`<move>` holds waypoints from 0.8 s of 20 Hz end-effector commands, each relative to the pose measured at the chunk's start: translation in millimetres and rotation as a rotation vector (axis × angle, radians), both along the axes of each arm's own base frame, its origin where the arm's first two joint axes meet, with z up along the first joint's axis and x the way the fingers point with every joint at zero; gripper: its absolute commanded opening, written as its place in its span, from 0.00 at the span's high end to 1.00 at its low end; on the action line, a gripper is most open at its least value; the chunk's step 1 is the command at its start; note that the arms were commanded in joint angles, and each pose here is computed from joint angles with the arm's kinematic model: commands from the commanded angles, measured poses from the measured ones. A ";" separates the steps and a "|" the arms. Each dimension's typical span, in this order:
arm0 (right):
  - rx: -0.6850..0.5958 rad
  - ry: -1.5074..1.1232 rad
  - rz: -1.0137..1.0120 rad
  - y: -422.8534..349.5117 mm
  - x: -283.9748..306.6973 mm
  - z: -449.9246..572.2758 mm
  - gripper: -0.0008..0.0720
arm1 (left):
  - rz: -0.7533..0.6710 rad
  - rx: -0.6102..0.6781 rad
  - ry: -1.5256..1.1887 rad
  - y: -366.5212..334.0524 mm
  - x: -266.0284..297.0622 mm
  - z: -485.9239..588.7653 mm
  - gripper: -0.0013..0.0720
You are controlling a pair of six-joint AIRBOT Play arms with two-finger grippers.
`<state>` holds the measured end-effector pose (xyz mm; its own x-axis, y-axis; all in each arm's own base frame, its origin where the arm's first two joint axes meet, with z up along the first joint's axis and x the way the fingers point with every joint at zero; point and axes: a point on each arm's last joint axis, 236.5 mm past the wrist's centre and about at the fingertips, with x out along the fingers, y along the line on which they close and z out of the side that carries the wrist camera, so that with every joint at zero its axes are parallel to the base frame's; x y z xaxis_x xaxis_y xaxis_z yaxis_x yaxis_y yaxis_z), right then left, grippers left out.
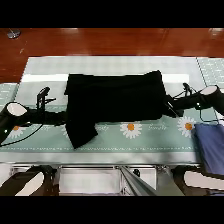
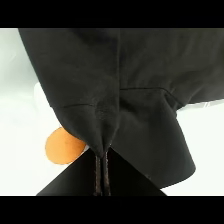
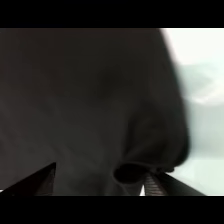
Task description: Fold the shirts.
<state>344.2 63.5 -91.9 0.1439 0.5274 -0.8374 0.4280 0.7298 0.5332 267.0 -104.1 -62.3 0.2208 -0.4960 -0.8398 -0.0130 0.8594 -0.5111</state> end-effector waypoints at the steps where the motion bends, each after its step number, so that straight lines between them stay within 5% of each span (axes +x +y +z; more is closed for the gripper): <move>1: 0.004 0.000 0.030 18.3 15.6 -0.7 0.24 | 0.034 -0.029 -0.022 -3.6 8.4 4.9 0.95; 2: 0.006 0.002 0.050 23.5 15.5 -0.8 0.54 | 0.044 -0.038 -0.028 -4.7 10.8 6.4 0.95; 3: 0.005 -0.011 0.077 28.1 15.6 -0.3 0.97 | 0.052 -0.046 -0.032 -5.8 12.6 7.7 0.95; 9: -0.006 -0.266 0.200 26.6 77.2 108.0 0.97 | 0.064 -0.060 -0.253 -2.1 68.7 87.2 0.95; 13: -0.113 -0.763 0.202 19.2 133.3 315.7 0.97 | 0.113 -0.070 -0.802 10.0 132.4 309.6 0.95; 16: -0.202 -1.133 0.206 23.5 97.6 474.8 0.97 | 0.147 -0.044 -1.205 22.3 108.2 480.4 0.95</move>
<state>477.0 82.9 248.6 0.6479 0.5171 -0.5594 -0.2059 0.8258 0.5250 400.1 -91.2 268.9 0.8138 -0.4703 -0.3415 0.3123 0.8494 -0.4254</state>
